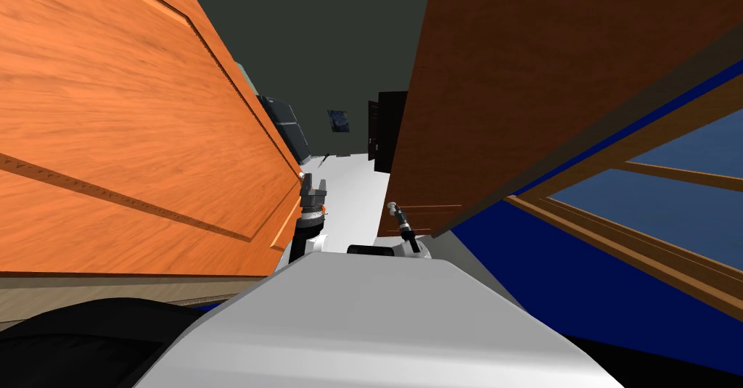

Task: Push the door open

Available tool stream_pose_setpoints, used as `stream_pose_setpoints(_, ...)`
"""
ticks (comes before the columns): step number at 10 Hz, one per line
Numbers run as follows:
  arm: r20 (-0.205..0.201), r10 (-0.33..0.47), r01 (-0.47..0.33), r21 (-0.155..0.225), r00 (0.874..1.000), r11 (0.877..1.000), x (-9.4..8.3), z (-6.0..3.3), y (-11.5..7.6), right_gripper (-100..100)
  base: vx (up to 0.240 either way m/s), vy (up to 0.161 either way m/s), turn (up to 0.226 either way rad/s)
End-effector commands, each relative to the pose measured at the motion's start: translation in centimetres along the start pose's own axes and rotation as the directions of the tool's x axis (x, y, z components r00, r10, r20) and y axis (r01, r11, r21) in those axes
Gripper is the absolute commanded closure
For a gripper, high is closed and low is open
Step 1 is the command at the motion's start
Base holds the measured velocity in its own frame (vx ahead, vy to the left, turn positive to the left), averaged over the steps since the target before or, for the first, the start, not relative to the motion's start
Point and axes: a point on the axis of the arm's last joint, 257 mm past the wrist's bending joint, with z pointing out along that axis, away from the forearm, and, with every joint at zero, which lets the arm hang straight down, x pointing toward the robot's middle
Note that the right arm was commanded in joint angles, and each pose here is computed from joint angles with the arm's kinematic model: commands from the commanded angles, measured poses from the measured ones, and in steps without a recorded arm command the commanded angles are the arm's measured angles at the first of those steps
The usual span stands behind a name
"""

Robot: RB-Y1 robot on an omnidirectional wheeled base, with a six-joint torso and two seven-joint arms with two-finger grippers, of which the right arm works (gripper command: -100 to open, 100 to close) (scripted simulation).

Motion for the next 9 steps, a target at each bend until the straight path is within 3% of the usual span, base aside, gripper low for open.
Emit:
stream_pose_setpoints(1, 0.02, 0.064, -0.064, 0.016, 0.998, 0.998, -0.7, -0.22, -0.8, 100, 0.045, -0.001, 0.027)
stream_pose_setpoints(2, 0.003, -0.026, 0.026, 0.008, 1.0, 1.0, -0.3, -0.44, -0.5, -100, 0.0, 0.003, -0.048)
stream_pose_setpoints(5, -0.008, -0.093, 0.093, 0.007, 0.996, 0.996, -0.1, -0.85, -0.5, -100, -0.034, 0.009, -0.04)
stream_pose_setpoints(8, -0.022, -0.175, 0.175, 0.004, 0.984, 0.985, 0.2, -1.36, -0.5, -100, -0.048, 0.015, -0.046)
stream_pose_setpoints(9, -0.029, -0.22, 0.22, 0.002, 0.975, 0.976, 0.4, -1.64, -0.5, -100, -0.033, 0.007, -0.046)
